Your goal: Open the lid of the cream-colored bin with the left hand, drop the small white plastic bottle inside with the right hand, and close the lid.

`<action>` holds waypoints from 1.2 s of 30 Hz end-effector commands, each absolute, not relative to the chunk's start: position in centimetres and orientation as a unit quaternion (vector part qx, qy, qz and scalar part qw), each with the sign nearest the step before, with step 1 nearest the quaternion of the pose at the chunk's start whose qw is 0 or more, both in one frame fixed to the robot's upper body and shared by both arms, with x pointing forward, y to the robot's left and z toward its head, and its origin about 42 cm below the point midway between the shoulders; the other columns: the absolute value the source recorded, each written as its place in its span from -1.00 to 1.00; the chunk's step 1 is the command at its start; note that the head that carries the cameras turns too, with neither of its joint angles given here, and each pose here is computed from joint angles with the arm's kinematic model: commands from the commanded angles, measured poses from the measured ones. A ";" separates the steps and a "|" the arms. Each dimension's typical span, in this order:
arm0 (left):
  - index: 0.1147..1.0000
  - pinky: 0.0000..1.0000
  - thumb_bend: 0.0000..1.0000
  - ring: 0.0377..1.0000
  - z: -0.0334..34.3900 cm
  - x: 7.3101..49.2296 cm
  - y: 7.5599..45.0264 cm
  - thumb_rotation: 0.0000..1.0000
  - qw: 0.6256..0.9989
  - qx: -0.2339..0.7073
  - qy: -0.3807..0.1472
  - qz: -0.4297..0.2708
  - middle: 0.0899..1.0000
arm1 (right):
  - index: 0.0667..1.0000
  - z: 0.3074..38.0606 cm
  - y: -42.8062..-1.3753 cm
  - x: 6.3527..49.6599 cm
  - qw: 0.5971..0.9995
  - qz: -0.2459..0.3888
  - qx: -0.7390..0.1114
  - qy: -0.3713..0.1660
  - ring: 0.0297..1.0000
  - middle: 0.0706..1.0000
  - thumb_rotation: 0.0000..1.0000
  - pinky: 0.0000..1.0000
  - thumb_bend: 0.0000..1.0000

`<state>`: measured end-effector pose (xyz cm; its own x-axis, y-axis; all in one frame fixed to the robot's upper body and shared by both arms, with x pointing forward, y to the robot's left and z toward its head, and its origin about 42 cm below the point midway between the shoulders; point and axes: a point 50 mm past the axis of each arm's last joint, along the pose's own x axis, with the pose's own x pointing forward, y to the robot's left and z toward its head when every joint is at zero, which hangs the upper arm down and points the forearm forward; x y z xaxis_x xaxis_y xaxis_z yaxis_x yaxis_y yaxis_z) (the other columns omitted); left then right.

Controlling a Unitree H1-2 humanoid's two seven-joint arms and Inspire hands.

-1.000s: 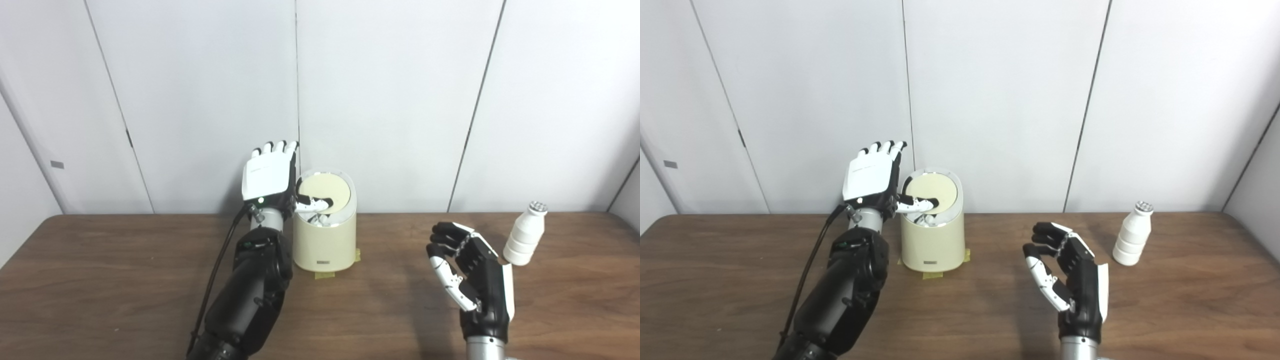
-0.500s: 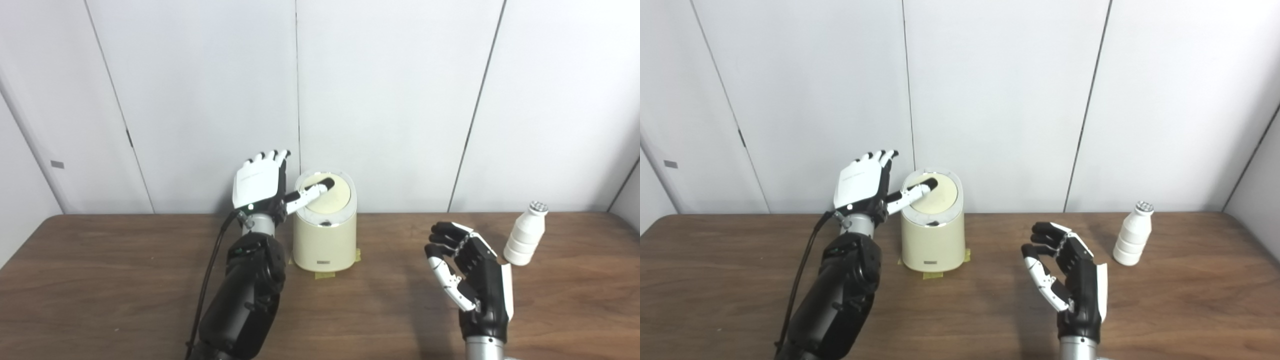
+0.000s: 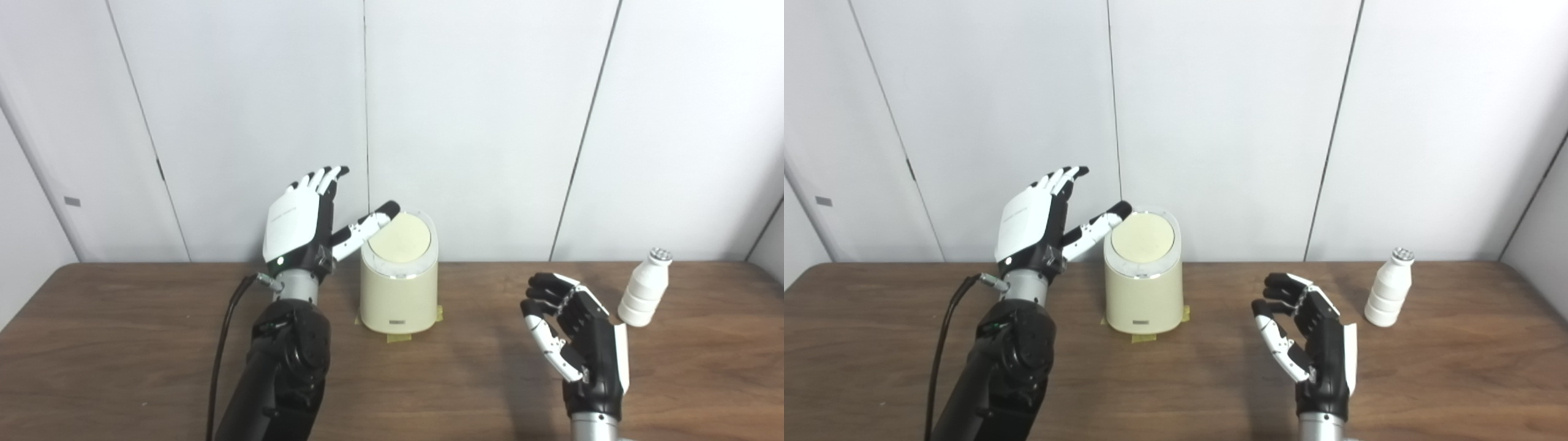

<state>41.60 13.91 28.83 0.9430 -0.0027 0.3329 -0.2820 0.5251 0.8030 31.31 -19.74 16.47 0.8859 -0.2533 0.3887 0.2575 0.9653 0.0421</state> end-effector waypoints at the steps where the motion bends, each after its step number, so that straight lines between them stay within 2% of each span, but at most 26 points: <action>1: 0.83 1.00 0.41 0.95 31.6 42.4 13.5 0.86 0.843 0.497 -0.181 0.102 0.91 | 0.16 18.5 -19.2 31.8 0.962 -0.123 -0.002 -0.243 0.24 0.24 -0.47 0.12 -0.50; 2: 0.84 1.00 0.39 0.96 31.5 42.6 13.4 0.74 0.840 0.502 -0.180 0.102 0.92 | 0.17 18.5 -19.2 31.8 0.962 -0.124 -0.002 -0.242 0.24 0.24 -0.47 0.12 -0.50; 6: 0.83 1.00 0.41 0.97 31.2 43.5 13.2 0.44 0.827 0.522 -0.181 0.102 0.91 | 0.17 18.5 -19.2 31.8 0.962 -0.123 0.000 -0.242 0.25 0.24 -0.47 0.12 -0.50; 10: 0.82 1.00 0.43 0.98 30.9 44.4 13.0 0.32 0.821 0.534 -0.176 0.102 0.91 | 0.17 18.5 -19.2 31.8 0.962 -0.123 0.001 -0.244 0.24 0.24 -0.46 0.12 -0.50; 18: 0.82 1.00 0.40 0.97 31.0 45.8 12.3 0.33 0.812 0.549 -0.168 0.104 0.91 | 0.16 18.5 -19.1 31.8 0.962 -0.124 0.001 -0.244 0.24 0.24 -0.45 0.11 -0.50; 28: 0.82 1.00 0.41 0.92 30.0 46.6 11.9 0.20 0.805 0.564 -0.158 0.095 0.87 | 0.16 18.8 -18.9 31.6 0.964 -0.121 0.003 -0.238 0.23 0.23 -0.54 0.11 -0.52; 36: 0.83 1.00 0.44 0.91 29.4 46.7 11.4 0.15 0.793 0.582 -0.155 0.090 0.87 | 0.16 18.8 -18.9 31.6 0.963 -0.119 0.002 -0.242 0.23 0.24 -0.52 0.10 -0.51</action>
